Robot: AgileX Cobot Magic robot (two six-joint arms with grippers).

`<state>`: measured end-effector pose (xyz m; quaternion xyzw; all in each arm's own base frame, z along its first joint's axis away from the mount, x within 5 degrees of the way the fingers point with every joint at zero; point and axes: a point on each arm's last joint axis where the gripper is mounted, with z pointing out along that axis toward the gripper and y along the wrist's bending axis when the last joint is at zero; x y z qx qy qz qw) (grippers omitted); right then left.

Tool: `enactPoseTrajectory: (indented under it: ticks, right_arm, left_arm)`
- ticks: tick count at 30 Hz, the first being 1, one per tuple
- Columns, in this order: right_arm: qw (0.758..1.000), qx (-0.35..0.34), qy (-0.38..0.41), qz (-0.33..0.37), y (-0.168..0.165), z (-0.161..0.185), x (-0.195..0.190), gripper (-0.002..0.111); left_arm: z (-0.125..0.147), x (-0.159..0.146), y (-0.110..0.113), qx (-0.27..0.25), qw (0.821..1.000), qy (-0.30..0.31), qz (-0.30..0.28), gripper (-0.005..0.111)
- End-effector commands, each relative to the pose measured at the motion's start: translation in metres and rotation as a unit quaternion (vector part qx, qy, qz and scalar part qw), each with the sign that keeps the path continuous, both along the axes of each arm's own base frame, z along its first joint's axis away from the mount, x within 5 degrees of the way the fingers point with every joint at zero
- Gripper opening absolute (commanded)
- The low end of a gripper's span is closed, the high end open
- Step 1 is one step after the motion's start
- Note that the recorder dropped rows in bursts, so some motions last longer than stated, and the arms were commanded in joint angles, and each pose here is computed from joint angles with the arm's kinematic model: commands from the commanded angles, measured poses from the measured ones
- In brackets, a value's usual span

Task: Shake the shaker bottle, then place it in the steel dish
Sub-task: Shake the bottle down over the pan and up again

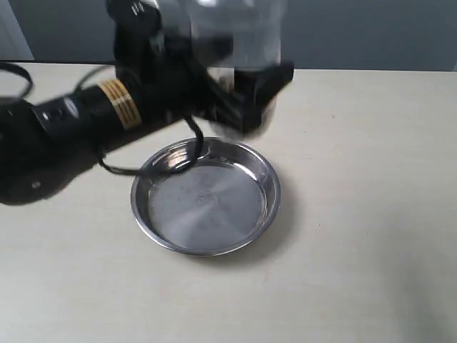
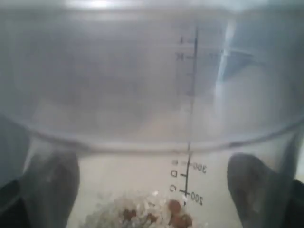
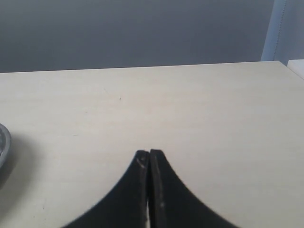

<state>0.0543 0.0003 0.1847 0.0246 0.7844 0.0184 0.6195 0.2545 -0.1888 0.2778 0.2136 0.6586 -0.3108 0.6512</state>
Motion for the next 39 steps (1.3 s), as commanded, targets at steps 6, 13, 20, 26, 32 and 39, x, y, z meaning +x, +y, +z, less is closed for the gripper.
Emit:
enactPoseTrajectory:
  ticks: [6, 13, 20, 26, 32, 39]
  right_arm:
    - [1.000, -0.002, -0.007, 0.002, 0.000, 0.001, 0.000, -0.001]
    - [1.000, -0.002, -0.007, 0.002, 0.000, 0.001, 0.000, -0.001]
    - [1.000, -0.002, -0.007, 0.002, 0.000, 0.001, 0.000, -0.001]
    - [1.000, -0.002, -0.007, 0.002, 0.000, 0.001, 0.000, -0.001]
    - [1.000, -0.002, -0.007, 0.002, 0.000, 0.001, 0.000, -0.001]
    - [1.000, -0.002, -0.007, 0.002, 0.000, 0.001, 0.000, -0.001]
  left_arm:
    - [0.001, -0.004, -0.003, -0.018, 0.999, -0.031, -0.026, 0.000]
    - [-0.086, 0.003, 0.001, 0.089, 0.989, 0.117, 0.013, 0.000]
    - [-0.091, 0.003, 0.004, 0.098, 0.985, 0.141, 0.030, 0.000]
    - [0.007, -0.003, 0.003, -0.001, 0.999, -0.039, 0.008, 0.000]
    - [-0.086, 0.007, 0.003, 0.086, 0.988, 0.121, 0.038, 0.000]
    - [0.012, 0.007, 0.007, 0.017, 0.998, -0.021, 0.056, 0.000]
